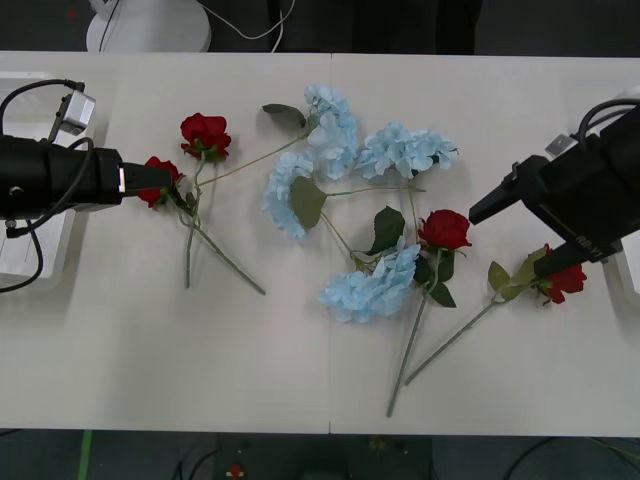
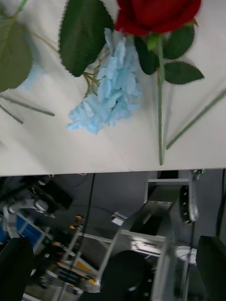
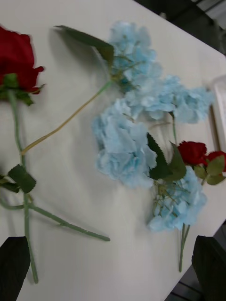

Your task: Put the red flowers into the right box and the blue flowers into the left box

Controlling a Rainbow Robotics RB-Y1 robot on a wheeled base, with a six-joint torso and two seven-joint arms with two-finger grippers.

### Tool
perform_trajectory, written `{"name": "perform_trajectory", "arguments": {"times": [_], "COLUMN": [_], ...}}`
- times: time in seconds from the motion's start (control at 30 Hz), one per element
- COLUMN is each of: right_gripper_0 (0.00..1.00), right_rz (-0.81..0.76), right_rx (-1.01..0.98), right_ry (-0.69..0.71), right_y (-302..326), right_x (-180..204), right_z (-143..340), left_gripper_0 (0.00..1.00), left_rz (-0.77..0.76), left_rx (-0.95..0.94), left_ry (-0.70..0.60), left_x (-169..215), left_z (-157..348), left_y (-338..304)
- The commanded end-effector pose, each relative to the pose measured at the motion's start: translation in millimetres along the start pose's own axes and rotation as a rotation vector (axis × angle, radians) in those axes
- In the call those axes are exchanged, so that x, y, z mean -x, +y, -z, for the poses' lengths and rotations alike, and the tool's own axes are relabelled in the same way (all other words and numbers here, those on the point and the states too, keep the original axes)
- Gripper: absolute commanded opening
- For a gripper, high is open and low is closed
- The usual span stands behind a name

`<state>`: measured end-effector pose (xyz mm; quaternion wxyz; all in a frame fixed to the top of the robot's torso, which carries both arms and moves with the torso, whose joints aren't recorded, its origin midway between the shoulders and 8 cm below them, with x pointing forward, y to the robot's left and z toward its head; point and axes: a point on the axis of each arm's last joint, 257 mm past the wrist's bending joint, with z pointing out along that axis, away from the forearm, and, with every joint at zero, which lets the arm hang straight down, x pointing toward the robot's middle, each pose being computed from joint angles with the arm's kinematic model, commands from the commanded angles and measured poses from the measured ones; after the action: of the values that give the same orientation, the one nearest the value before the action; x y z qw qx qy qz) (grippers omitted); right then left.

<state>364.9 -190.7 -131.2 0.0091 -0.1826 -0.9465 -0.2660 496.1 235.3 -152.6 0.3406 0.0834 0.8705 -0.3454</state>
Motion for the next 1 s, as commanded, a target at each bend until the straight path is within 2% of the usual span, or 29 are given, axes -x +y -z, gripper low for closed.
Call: {"name": "perform_trajectory", "arguments": {"times": [0.03,0.43,0.63,0.83,1.0], "right_gripper_0": [1.0,1.0,1.0,1.0,1.0], "right_rz": [-0.074,-0.333,-0.376,-0.43,-0.372], "right_rx": [-0.007,-0.034,-0.085,-0.131,-0.201], "right_ry": [-0.038,-0.149,-0.203,-0.21,-0.219], "right_y": [-5.4,-32.6,-65.0,-94.1,-122.7], "right_x": [-3.8,23.8,43.4,55.4,64.8], "right_z": [-20.0,-58.9,-72.6,-76.4,-86.5], "left_gripper_0": [1.0,1.0,1.0,1.0,1.0], "left_rz": [-0.037,0.138,0.257,0.324,0.333], "left_rx": [0.067,0.396,0.573,0.647,0.69], "left_ry": [-0.071,-0.127,-0.198,-0.24,-0.276], "left_x": [33.8,13.5,11.3,4.4,8.4], "left_z": [-5.2,-47.1,-39.3,-46.2,-42.4], "left_y": [-19.0,20.9,57.5,76.4,101.8]}}
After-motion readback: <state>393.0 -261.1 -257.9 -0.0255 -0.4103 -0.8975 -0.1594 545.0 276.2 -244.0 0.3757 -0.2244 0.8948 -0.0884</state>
